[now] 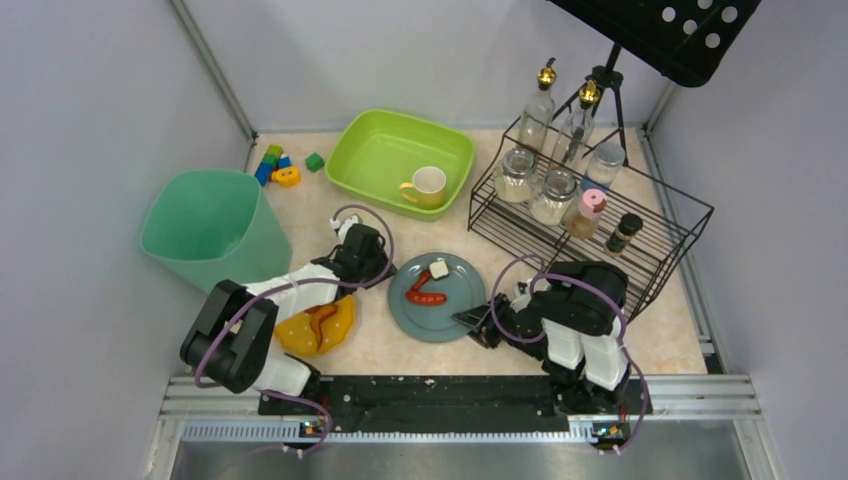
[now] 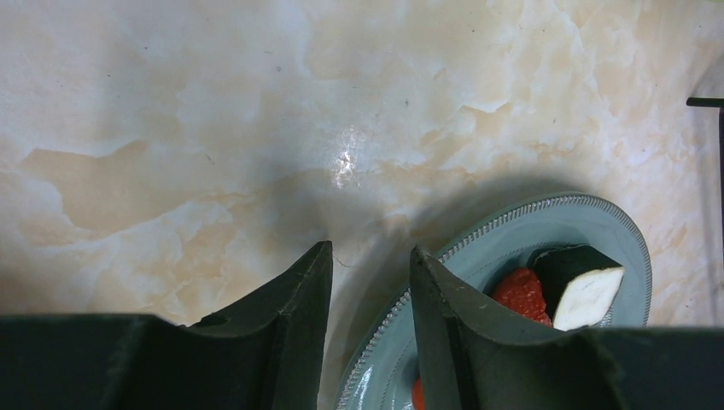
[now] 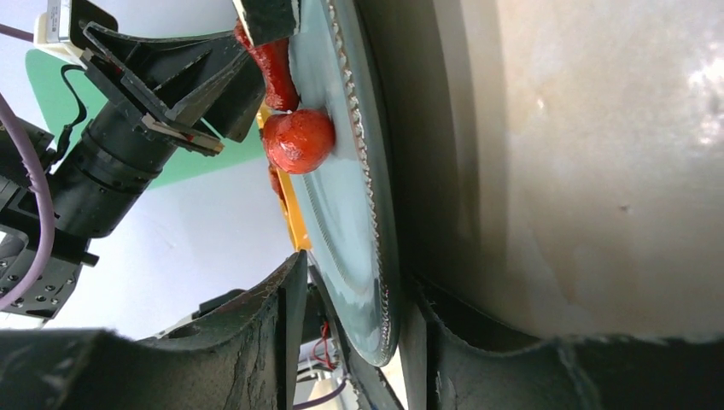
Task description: Clear the kitchen counter
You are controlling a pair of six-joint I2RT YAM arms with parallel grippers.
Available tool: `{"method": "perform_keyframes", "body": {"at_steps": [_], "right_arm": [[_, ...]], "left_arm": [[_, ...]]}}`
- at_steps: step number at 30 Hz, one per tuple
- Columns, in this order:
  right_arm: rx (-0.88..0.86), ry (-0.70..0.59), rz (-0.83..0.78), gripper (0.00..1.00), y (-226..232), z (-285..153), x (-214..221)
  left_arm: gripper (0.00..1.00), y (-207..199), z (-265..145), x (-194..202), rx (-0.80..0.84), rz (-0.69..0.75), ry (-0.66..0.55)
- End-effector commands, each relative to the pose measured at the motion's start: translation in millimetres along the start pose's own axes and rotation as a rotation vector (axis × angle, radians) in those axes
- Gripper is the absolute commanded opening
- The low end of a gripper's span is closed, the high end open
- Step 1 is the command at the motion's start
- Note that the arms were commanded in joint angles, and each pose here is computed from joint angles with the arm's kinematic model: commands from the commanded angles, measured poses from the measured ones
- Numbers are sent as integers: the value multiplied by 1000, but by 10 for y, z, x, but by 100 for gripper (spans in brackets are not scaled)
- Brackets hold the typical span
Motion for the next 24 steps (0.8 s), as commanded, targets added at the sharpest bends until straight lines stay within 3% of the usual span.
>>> {"method": "perform_keyframes", "body": {"at_steps": [1,8,11,15,24], "right_arm": [[31,-27,-93,44,-202,-99,-26],[23,-34,-71,41,-208,55,-17],[29,-35,-73,29,-225,68,-16],[36,-38,-80,2,-241,53,-22],[18,-34,-85,0,-210,84,-12]], "left_arm": [[44,0,-3,189,39,19,122],[42,59,10,245,32,17,127],[42,57,-15,283,57,18,153],[42,71,-60,268,51,26,136],[41,64,-173,230,68,40,116]]}}
Point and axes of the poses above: each gripper's point midway between its finger pads, its own z axis out along the fingers, its own y axis along the line the jaws close on, x = y × z, the point moved 9 cm from there along -z, back along the fingers, and after that the axes turned 5 degrees about z, right-handed, at the moved point
